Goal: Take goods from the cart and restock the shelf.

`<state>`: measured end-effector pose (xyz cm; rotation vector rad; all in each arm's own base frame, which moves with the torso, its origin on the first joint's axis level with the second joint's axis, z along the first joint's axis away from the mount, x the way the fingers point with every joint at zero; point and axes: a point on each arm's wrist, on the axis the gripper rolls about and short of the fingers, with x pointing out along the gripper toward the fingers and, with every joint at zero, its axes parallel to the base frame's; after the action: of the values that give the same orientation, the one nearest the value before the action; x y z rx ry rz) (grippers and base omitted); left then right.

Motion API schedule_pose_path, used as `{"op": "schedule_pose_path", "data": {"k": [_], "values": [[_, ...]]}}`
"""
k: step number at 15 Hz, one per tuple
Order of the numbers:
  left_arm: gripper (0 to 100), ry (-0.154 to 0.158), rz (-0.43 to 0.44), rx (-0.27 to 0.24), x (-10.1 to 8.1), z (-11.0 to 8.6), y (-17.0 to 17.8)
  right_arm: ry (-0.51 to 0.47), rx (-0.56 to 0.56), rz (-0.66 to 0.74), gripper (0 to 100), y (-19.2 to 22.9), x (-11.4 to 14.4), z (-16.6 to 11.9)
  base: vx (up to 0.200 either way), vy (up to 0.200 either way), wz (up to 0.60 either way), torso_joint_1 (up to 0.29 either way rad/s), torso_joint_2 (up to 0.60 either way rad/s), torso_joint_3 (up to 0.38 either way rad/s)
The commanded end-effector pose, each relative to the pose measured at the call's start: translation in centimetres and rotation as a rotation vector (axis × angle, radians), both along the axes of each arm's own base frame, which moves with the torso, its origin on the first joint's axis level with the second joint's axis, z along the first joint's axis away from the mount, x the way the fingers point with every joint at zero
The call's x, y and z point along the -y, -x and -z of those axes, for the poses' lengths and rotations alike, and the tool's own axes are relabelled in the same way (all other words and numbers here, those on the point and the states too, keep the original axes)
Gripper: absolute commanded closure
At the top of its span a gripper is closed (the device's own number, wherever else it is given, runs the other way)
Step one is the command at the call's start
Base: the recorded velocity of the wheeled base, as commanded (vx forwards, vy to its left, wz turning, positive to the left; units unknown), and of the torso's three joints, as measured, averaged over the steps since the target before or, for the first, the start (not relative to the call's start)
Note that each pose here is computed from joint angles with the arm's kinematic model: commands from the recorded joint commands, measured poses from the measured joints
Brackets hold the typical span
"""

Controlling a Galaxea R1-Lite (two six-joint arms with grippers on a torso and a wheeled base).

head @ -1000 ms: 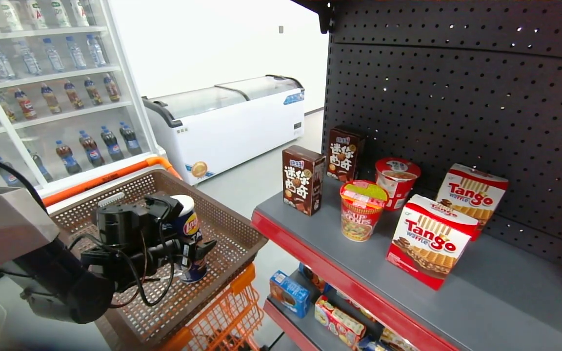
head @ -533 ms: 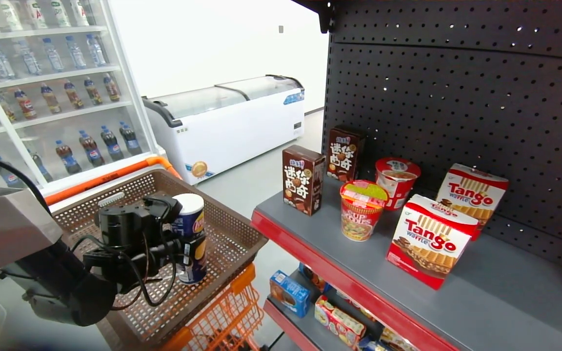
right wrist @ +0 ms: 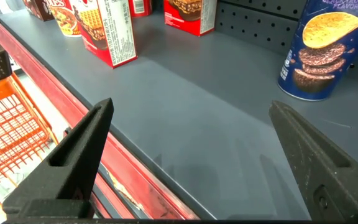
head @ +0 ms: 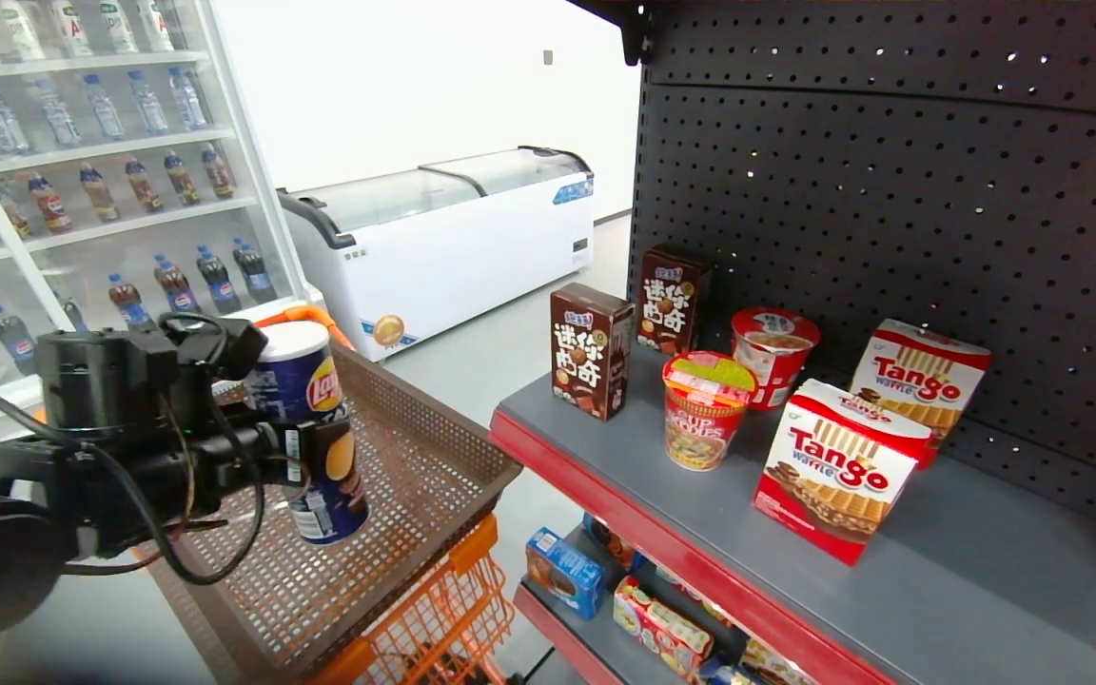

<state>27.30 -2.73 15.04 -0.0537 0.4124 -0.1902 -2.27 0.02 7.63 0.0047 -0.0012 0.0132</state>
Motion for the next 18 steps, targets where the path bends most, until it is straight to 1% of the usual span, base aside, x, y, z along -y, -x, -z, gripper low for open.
{"op": "schedule_pose_path", "data": {"k": [1, 2, 3, 4, 5, 6, 7, 8, 9, 10, 12, 13, 14, 15, 16, 18], "values": [[100, 0.029, -0.007, 0.091, -0.6, -5.2, 5.7, 0.0, 0.0, -0.001, 0, 0.0, 0.0, 0.0, 0.0, 0.0, 0.0, 0.0, 0.0, 0.0], [100, 0.044, 0.036, 0.069, -0.8, -5.8, 8.8, -0.001, 0.0, -0.001, 0, 0.0, 0.0, 0.0, 0.0, 0.0, 0.0, 0.0, 0.0, 0.0], [100, 0.062, 0.084, 0.083, -0.9, -6.0, 11.4, 0.0, 0.0, -0.001, 0, 0.0, 0.0, 0.0, 0.0, 0.0, 0.0, 0.0, 0.0, 0.0], [100, 0.065, 0.095, 0.107, -1.1, -6.0, 13.9, 0.0, 0.0, -0.001, 0, 0.0, 0.0, 0.0, 0.0, 0.0, 0.0, 0.0, 0.0, 0.0], [100, 0.045, 0.088, 0.117, -1.3, -5.5, 15.9, 0.0, 0.0, -0.001, 0, 0.0, 0.0, 0.0, 0.0, 0.0, 0.0, 0.0, 0.0, 0.0], [100, -0.018, 0.062, 0.148, -1.6, -5.3, 17.5, 0.0, -0.001, -0.001, 0, 0.0, 0.0, 0.0, 0.0, 0.0, 0.0, 0.0, 0.0, 0.0], [100, -0.043, 0.034, 0.182, -1.8, -5.5, 18.3, -0.001, 0.0, -0.001, 0, 0.0, 0.0, 0.0, 0.0, 0.0, 0.0, 0.0, 0.0, 0.0], [100, -0.044, 0.025, 0.194, -1.8, -5.6, 18.6, 0.0, 0.0, -0.001, 0, 0.0, 0.0, 0.0, 0.0, 0.0, 0.0, 0.0, 0.0, 0.0], [100, -0.037, 0.005, 0.209, -2.0, -5.5, 19.3, 0.0, 0.0, -0.001, 0, 0.0, 0.0, 0.0, 0.0, 0.0, 0.0, 0.0, 0.0, 0.0], [100, -0.017, -0.029, 0.21, -2.2, -5.3, 19.7, -0.001, 0.0, -0.001, 0, 0.0, 0.0, 0.0, 0.0, 0.0, 0.0, 0.0, 0.0, 0.0], [100, -0.003, -0.149, 0.225, -2.8, -5.3, 20.2, 0.0, 0.0, -0.001, 0, 0.0, 0.0, 0.0, 0.0, 0.0, 0.0, 0.0, 0.0, 0.0], [100, 0.015, -0.179, 0.23, -3.0, -5.2, 20.4, 0.0, 0.0, -0.001, 0, 0.0, 0.0, 0.0, 0.0, 0.0, 0.0, 0.0, 0.0, 0.0], [100, 0.043, -0.158, 0.23, -2.8, -4.7, 20.9, 0.0, 0.0, -0.001, 0, 0.0, 0.0, 0.0, 0.0, 0.0, 0.0, 0.0, 0.0, 0.0], [100, 0.053, -0.114, 0.232, -2.6, -4.3, 21.4, 0.0, 0.0, -0.001, 0, 0.0, 0.0, 0.0, 0.0, 0.0, 0.0, 0.0, 0.0, 0.0], [100, 0.052, -0.098, 0.233, -2.5, -3.8, 21.8, 0.0, 0.0, -0.001, 0, 0.0, 0.0, 0.0, 0.0, 0.0, 0.0, 0.0, 0.0, 0.0], [100, 0.048, -0.088, 0.214, -2.5, -3.2, 21.9, 0.0, 0.0, -0.001, 0, 0.0, 0.0, 0.0, 0.0, 0.0, 0.0, 0.0, 0.0, 0.0]]}}
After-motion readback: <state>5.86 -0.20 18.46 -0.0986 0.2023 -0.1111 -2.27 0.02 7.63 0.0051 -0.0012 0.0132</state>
